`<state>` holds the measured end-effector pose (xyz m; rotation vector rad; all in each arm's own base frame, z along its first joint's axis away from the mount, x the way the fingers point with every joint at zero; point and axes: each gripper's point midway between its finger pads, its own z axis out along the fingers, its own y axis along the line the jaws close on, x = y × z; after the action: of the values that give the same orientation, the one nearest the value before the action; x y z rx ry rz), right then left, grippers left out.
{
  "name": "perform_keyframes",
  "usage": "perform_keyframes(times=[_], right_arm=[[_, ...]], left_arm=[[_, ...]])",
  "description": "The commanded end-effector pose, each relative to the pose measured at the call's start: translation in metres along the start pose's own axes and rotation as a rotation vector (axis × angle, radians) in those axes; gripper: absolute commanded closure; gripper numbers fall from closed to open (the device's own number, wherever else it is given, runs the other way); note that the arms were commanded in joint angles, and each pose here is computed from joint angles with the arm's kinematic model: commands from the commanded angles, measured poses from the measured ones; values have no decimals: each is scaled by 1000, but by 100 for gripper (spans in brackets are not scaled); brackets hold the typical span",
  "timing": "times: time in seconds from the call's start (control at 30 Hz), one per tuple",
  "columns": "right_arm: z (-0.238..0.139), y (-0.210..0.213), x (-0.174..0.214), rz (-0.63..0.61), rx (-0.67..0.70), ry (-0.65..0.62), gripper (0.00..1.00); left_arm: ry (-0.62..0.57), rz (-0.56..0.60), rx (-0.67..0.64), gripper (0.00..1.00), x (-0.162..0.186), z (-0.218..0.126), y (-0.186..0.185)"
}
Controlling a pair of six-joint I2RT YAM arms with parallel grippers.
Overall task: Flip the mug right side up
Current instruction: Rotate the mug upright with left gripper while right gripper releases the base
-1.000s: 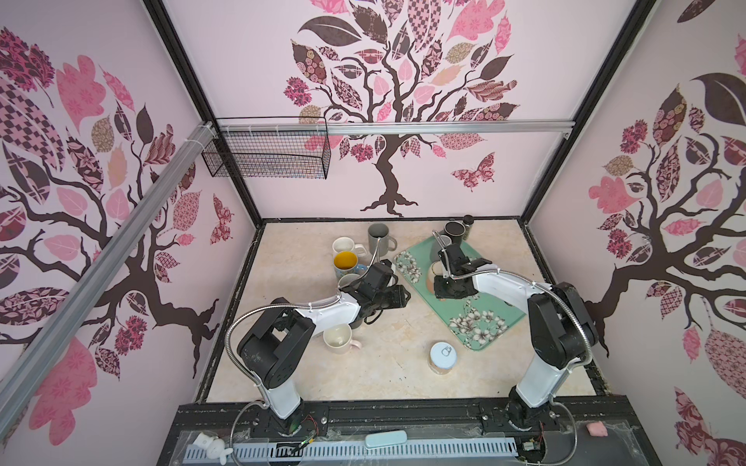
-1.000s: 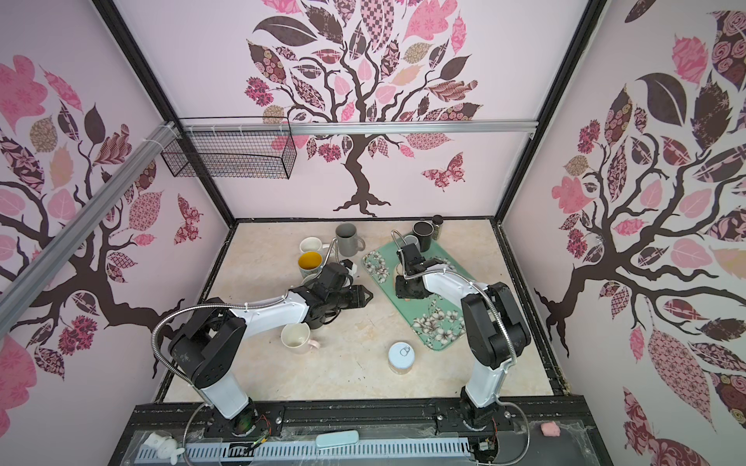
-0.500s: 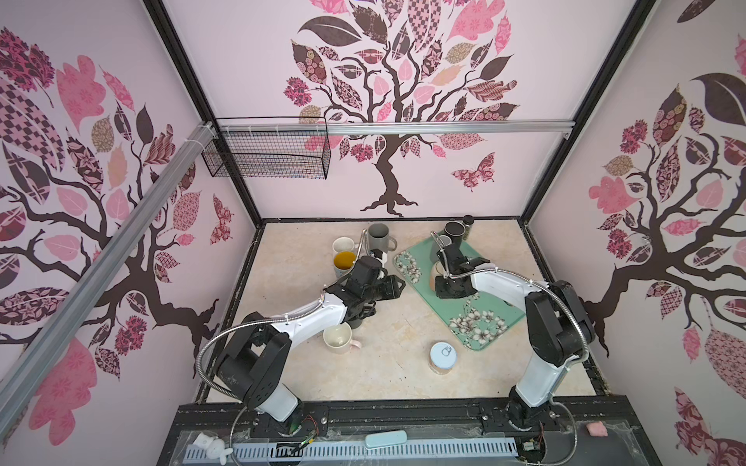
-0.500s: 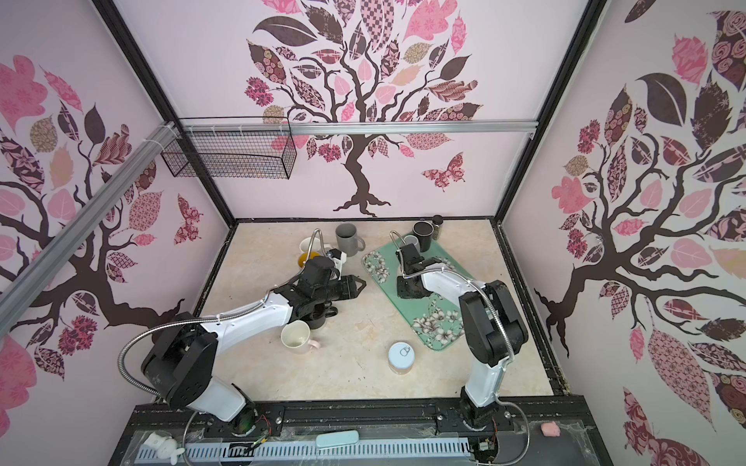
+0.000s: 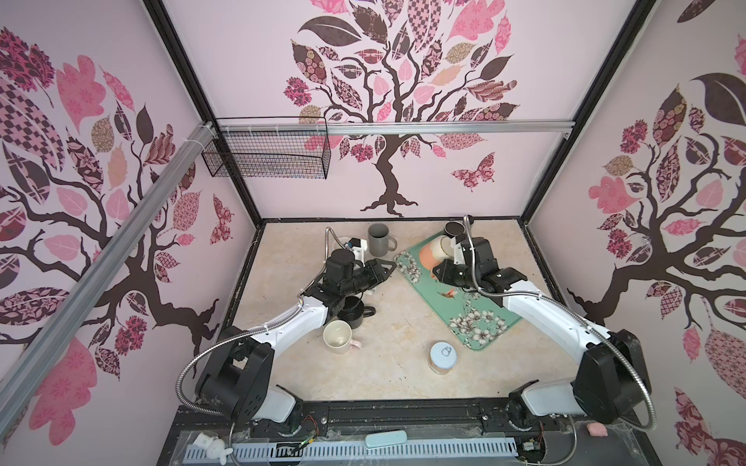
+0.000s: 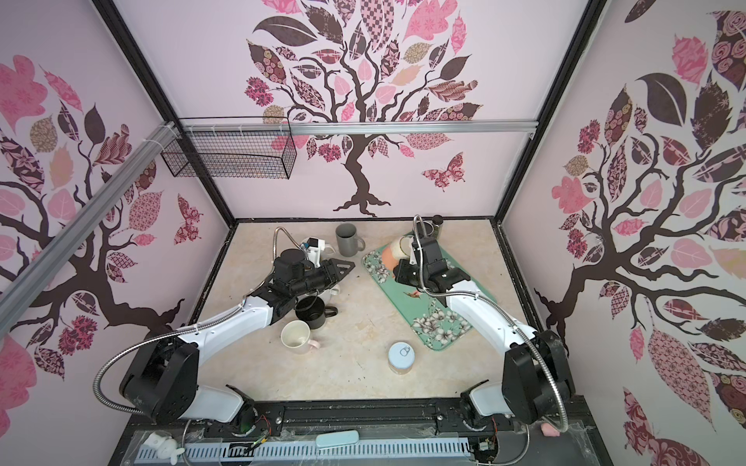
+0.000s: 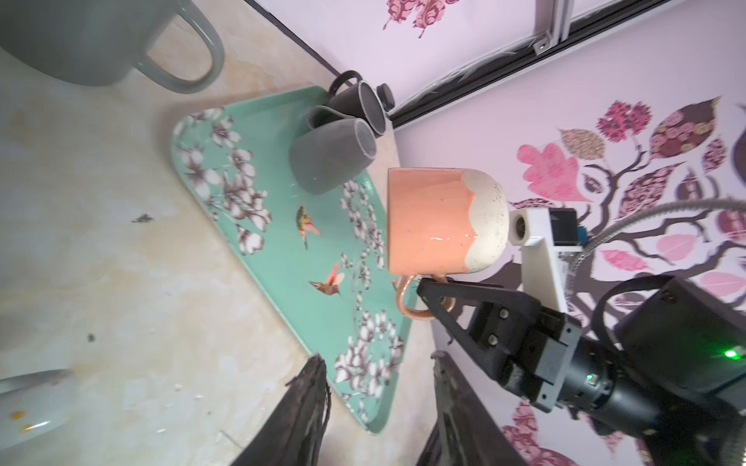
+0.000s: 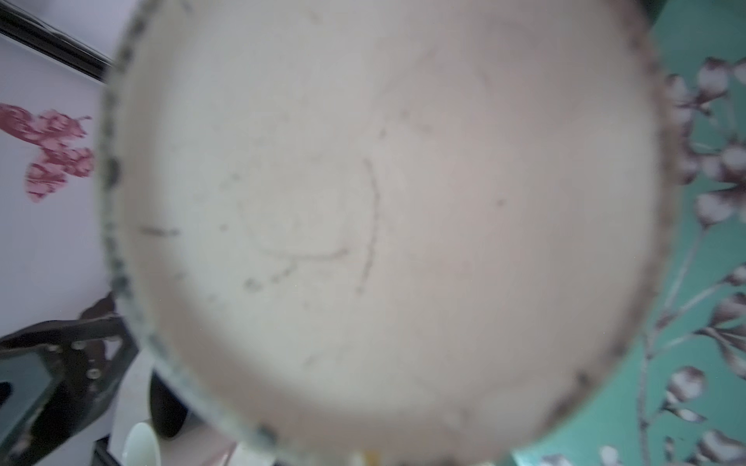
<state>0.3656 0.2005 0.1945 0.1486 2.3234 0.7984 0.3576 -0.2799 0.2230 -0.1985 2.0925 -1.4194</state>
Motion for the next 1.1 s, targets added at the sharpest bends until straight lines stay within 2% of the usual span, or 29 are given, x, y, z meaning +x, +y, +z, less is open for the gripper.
perform_keyframes(times=[0.0,0.17,0.27,0.4,0.57,0.77,1.07], right_arm=[[-28,72,-38,69,-327,-116,100],[-34,102,-43,153,-508,-91,100],[-37,111,-45,175,-565,-82,100],[-34,118,-43,220,-629,-51,100],[-31,121,-42,235,-652,-34,100],[-28,124,-39,237,-673,-9,100],[-14,118,-29,254,-675,27,100]], left_arm=[[28,-161,126,53,2,8,-14],[64,-271,223,51,2,19,-21],[78,-307,285,53,1,22,-30],[96,-323,306,58,2,25,-34],[125,-322,311,59,5,32,-34],[152,-333,384,61,8,39,-48],[178,-413,513,74,1,39,-72]])
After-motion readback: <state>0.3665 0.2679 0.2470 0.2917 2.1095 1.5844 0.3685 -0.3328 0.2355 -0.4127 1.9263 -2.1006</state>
